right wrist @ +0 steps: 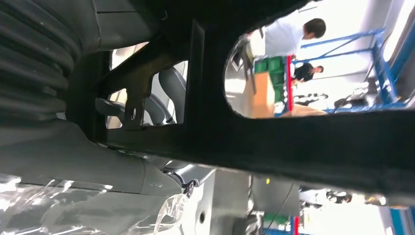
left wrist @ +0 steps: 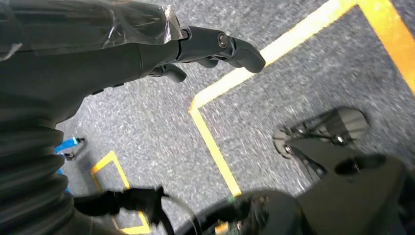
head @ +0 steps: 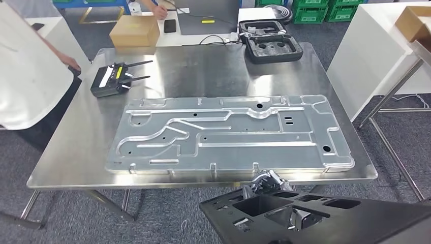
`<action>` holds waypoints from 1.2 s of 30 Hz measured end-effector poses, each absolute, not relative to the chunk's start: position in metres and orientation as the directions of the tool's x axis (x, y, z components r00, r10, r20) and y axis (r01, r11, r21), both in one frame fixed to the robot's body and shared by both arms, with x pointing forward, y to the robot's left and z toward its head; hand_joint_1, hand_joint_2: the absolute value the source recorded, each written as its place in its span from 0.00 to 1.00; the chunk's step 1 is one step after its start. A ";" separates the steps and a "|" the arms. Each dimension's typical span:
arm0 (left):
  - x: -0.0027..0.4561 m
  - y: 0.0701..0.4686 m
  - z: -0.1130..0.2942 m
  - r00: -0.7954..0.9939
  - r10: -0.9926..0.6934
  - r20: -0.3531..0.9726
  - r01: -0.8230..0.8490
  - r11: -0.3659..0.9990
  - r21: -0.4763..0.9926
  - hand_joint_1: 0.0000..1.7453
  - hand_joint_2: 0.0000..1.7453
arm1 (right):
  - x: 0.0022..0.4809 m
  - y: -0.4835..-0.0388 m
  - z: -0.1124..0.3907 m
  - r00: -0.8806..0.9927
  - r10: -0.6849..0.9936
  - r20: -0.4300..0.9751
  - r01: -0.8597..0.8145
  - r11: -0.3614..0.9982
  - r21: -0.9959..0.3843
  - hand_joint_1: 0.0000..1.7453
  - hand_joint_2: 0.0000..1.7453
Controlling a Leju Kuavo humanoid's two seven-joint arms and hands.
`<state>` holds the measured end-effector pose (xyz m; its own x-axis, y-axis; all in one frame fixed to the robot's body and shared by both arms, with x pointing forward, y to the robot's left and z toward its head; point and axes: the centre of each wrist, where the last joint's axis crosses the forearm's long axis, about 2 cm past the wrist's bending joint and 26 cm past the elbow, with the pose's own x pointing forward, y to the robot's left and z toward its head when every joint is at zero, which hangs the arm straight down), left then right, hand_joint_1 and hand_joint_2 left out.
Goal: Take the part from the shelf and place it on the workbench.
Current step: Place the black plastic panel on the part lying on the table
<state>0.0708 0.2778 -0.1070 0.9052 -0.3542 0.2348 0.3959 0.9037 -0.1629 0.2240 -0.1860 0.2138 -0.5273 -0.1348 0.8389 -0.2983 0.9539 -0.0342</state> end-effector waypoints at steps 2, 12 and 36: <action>0.072 0.278 -0.107 0.905 -0.355 0.236 0.397 0.903 -0.162 0.00 1.00 | 0.224 -0.186 0.214 -0.529 -0.135 0.838 -0.298 0.954 -0.034 1.00 1.00; 0.071 0.279 -0.107 0.901 -0.356 0.247 0.401 0.902 -0.160 0.00 1.00 | 0.226 -0.186 0.216 -0.535 -0.135 0.834 -0.297 0.954 -0.036 1.00 1.00; 0.130 0.249 -0.092 0.726 -0.624 0.289 0.667 0.742 -0.073 0.00 1.00 | 0.392 -0.152 0.319 -0.524 0.400 0.752 -0.032 0.873 -0.487 1.00 1.00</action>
